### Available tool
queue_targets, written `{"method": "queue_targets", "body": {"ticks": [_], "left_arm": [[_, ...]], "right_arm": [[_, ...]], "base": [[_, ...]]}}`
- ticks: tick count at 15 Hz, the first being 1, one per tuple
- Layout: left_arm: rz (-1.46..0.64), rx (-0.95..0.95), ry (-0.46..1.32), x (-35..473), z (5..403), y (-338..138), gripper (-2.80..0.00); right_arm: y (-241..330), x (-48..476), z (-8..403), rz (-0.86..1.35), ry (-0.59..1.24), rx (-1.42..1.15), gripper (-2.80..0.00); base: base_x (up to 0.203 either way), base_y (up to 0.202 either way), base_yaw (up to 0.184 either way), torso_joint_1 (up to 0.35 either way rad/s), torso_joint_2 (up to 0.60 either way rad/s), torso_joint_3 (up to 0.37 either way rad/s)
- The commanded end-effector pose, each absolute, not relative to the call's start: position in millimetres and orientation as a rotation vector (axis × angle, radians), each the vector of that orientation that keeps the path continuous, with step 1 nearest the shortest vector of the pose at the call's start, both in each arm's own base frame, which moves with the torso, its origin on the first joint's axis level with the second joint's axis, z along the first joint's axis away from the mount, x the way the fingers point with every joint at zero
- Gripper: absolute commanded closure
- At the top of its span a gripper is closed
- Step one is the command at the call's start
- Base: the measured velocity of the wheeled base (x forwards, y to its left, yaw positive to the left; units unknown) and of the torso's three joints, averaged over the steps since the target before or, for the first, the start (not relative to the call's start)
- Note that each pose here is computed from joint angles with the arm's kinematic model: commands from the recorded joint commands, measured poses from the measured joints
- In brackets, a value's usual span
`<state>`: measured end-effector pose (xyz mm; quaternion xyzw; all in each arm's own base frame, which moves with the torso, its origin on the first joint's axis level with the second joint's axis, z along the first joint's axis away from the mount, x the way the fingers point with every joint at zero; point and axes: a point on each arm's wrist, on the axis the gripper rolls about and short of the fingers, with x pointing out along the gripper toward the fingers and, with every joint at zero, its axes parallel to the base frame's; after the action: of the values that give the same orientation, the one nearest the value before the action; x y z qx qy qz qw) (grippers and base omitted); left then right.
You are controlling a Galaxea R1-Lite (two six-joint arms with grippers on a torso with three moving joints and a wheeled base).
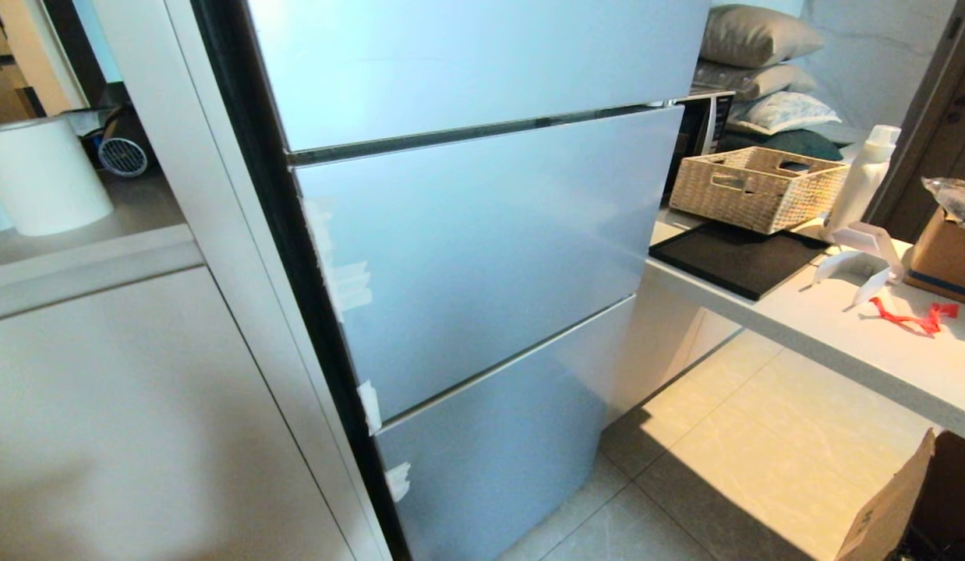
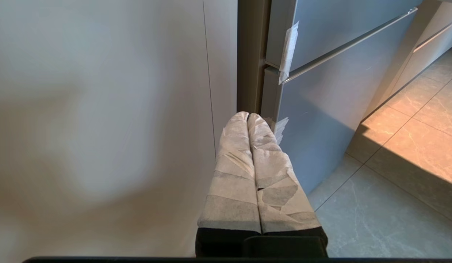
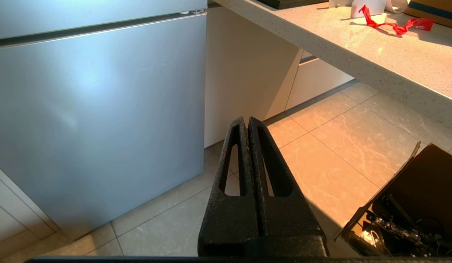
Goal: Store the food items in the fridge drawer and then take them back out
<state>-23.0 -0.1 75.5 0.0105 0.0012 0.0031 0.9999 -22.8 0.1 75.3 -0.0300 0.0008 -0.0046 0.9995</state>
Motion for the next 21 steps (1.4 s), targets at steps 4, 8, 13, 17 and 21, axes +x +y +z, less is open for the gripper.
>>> {"method": "queue_targets", "body": {"ticks": [4,8,13,17,21], "left_arm": [[0.009,0.007,-0.050,-26,87,0,0.00],[-0.075,-0.143,-0.108,-25,164,-1,0.00],[-0.286,-0.582,0.151,53,222,-12,0.00],[-0.315,-0.704,0.264,139,224,-33,0.00],[-0.313,-0.824,0.228,195,224,-46,0.00]], "right_arm": [[0,-23,75,-0.009,0.003,-0.060,0.00],[0,-23,75,-0.009,0.003,-0.060,0.00],[0,-23,75,-0.009,0.005,-0.060,0.00],[0,-23,75,-0.009,0.003,-0.060,0.00],[0,-23,75,-0.009,0.005,-0.060,0.00]], "base": [[0.000,0.000,0.000,0.000,0.00,0.000],[0.000,0.000,0.000,0.000,0.00,0.000],[0.000,0.000,0.000,0.000,0.00,0.000],[0.000,0.000,0.000,0.000,0.00,0.000],[0.000,0.000,0.000,0.000,0.00,0.000]]}}
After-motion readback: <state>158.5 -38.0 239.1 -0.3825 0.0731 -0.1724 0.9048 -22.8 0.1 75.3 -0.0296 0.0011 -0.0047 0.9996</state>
